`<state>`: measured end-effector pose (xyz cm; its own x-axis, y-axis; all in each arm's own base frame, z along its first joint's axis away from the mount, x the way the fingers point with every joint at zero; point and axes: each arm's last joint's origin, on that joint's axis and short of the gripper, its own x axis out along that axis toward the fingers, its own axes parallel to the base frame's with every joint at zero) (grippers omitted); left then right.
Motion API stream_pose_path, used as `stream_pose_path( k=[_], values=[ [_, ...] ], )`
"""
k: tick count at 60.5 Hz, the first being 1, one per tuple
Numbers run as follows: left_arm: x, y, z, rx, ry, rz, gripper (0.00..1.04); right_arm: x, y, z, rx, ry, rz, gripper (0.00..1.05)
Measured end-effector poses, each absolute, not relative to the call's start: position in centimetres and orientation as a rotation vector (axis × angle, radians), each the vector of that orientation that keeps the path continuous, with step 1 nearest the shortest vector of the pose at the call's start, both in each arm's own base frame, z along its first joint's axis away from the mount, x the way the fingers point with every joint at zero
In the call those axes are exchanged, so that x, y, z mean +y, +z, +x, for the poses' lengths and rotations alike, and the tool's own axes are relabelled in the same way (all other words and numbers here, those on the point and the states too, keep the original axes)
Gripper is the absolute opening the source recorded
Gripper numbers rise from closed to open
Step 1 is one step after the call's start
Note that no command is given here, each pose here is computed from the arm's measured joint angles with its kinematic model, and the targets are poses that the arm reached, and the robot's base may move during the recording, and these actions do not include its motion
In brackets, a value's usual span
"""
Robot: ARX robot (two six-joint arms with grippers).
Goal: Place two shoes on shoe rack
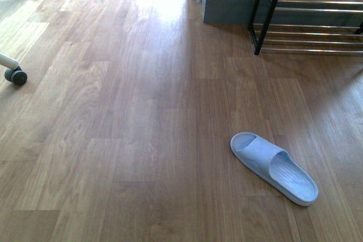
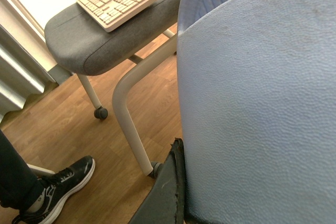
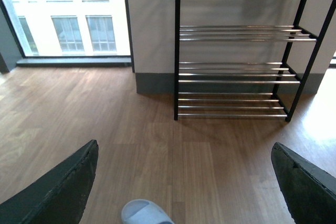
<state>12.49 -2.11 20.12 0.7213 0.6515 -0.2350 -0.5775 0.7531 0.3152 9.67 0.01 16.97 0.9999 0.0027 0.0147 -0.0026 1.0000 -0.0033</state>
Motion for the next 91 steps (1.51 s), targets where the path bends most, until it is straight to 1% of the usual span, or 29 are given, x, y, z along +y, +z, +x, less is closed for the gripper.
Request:
stream_pose_path(
  k=[6,8,9,12,14,19,24,28,31,34,38,44,52,63,73,91],
  values=[
    [-2.1,20.1,12.5,0.344,0.686,0.227,0.02,0.0,17.0,9.7,-0.014,0.003,-0.004,0.96],
    [-2.1,20.1,12.5,0.347,0.684,0.229,0.02,0.1,16.8,9.8,0.050,0.102,-0.040,0.96],
    [-2.1,20.1,12.5,0.347,0.685,0.229,0.02,0.1,16.5,9.9,0.124,0.194,-0.085,0.96],
    [-2.1,20.1,12.5,0.346,0.685,0.228,0.02,0.5,15.7,10.8,0.206,0.408,-0.159,0.96],
    [-2.1,20.1,12.5,0.345,0.686,0.228,0.02,0.8,15.4,11.5,0.218,0.451,-0.219,0.96],
    [-2.1,20.1,12.5,0.345,0.687,0.228,0.02,1.3,15.1,13.9,0.236,0.481,-0.364,0.96],
    [-2.1,20.1,12.5,0.345,0.686,0.228,0.02,1.8,13.6,17.8,0.295,0.492,-0.518,0.96],
    [-2.1,20.1,12.5,0.345,0.686,0.228,0.02,2.3,11.2,21.6,0.369,0.525,-0.593,0.96],
    [-2.1,20.1,12.5,0.345,0.686,0.228,0.02,2.4,9.1,23.4,0.446,0.552,-0.611,0.96],
    [-2.1,20.1,12.5,0.345,0.686,0.228,0.02,2.5,6.4,25.0,0.536,0.565,-0.624,0.96],
    [-2.1,20.1,12.5,0.345,0.686,0.228,0.02,2.4,3.3,27.2,0.602,0.559,-0.653,0.96],
    [-2.1,20.1,12.5,0.345,0.686,0.228,0.02,2.1,0.5,29.4,0.644,0.540,-0.688,0.96],
    [-2.1,20.1,12.5,0.345,0.686,0.228,0.02,1.1,-3.4,32.2,0.682,0.498,-0.798,0.96],
    [-2.1,20.1,12.5,0.345,0.686,0.228,0.02,0.3,-6.2,32.6,0.741,0.483,-0.836,0.96],
    [-2.1,20.1,12.5,0.345,0.686,0.228,0.02,0.3,-8.1,32.5,0.769,0.483,-0.828,0.96],
    [-2.1,20.1,12.5,0.345,0.686,0.228,0.02,0.3,-9.8,32.5,0.786,0.448,-0.775,0.96]
  ],
)
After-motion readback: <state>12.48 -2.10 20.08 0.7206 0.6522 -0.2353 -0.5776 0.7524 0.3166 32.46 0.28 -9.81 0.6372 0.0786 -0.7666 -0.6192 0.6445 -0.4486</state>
